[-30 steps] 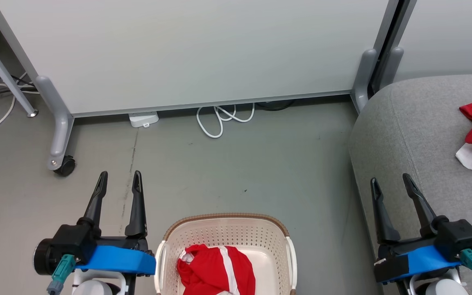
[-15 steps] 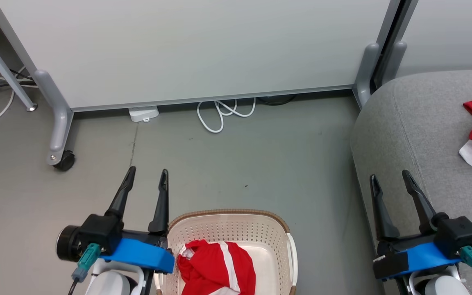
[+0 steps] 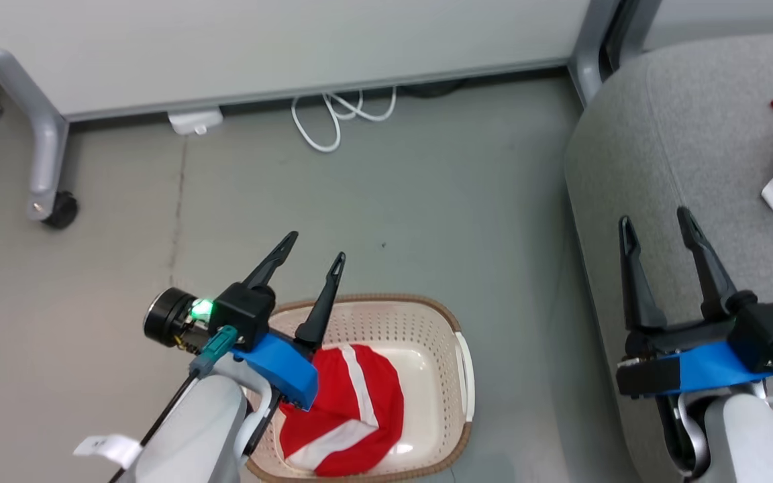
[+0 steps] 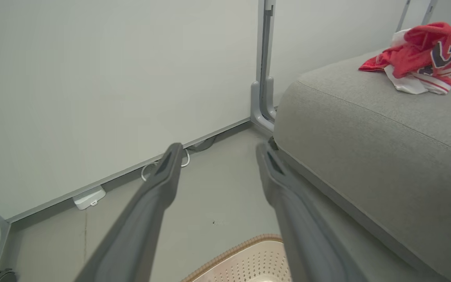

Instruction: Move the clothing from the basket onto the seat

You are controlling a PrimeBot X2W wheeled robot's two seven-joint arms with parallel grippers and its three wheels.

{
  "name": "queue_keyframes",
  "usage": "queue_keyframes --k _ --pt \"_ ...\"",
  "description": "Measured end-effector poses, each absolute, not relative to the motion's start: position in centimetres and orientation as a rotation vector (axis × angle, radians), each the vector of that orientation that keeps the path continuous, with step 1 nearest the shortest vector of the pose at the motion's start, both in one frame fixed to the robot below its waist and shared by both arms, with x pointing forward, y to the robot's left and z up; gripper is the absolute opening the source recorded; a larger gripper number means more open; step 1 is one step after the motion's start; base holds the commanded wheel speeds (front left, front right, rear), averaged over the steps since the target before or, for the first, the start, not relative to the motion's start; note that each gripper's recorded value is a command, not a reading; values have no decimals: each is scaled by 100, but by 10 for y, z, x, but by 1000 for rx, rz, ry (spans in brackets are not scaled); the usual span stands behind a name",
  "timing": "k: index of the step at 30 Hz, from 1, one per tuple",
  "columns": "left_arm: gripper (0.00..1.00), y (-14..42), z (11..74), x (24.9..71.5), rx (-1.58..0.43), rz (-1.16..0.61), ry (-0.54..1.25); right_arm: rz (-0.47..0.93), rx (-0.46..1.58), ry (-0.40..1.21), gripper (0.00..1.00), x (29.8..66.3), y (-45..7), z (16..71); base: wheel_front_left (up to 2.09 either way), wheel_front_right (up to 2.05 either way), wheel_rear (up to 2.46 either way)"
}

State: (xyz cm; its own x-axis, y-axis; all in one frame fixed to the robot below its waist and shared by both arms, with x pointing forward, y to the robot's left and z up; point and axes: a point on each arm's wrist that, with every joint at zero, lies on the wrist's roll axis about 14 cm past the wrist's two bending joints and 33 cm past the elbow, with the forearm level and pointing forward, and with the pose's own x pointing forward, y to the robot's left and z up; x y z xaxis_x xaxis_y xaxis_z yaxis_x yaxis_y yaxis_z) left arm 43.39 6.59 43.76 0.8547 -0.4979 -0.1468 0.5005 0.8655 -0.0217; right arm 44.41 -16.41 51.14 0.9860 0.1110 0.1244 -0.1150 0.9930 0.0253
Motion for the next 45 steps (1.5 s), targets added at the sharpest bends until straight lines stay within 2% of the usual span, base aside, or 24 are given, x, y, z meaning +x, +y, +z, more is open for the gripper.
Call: queue_keyframes --k 12,22,27,29,40,45 --pt "100 27 332 431 181 -805 423 91 6 -84 100 481 -176 483 0 0 0" --pt "100 32 228 402 364 -1002 706 92 -12 -32 100 507 -180 447 0 0 0" --pt "100 35 198 398 425 -1058 775 87 -19 -8 100 515 -184 430 0 0 0" --pt "100 45 172 389 474 -1075 868 83 -23 15 100 519 -187 417 0 0 0" --pt "100 79 103 357 665 -1140 1116 74 -42 81 100 525 -196 378 0 0 0" --pt "100 77 82 357 736 -1205 1117 69 -59 115 100 525 -200 359 0 0 0"
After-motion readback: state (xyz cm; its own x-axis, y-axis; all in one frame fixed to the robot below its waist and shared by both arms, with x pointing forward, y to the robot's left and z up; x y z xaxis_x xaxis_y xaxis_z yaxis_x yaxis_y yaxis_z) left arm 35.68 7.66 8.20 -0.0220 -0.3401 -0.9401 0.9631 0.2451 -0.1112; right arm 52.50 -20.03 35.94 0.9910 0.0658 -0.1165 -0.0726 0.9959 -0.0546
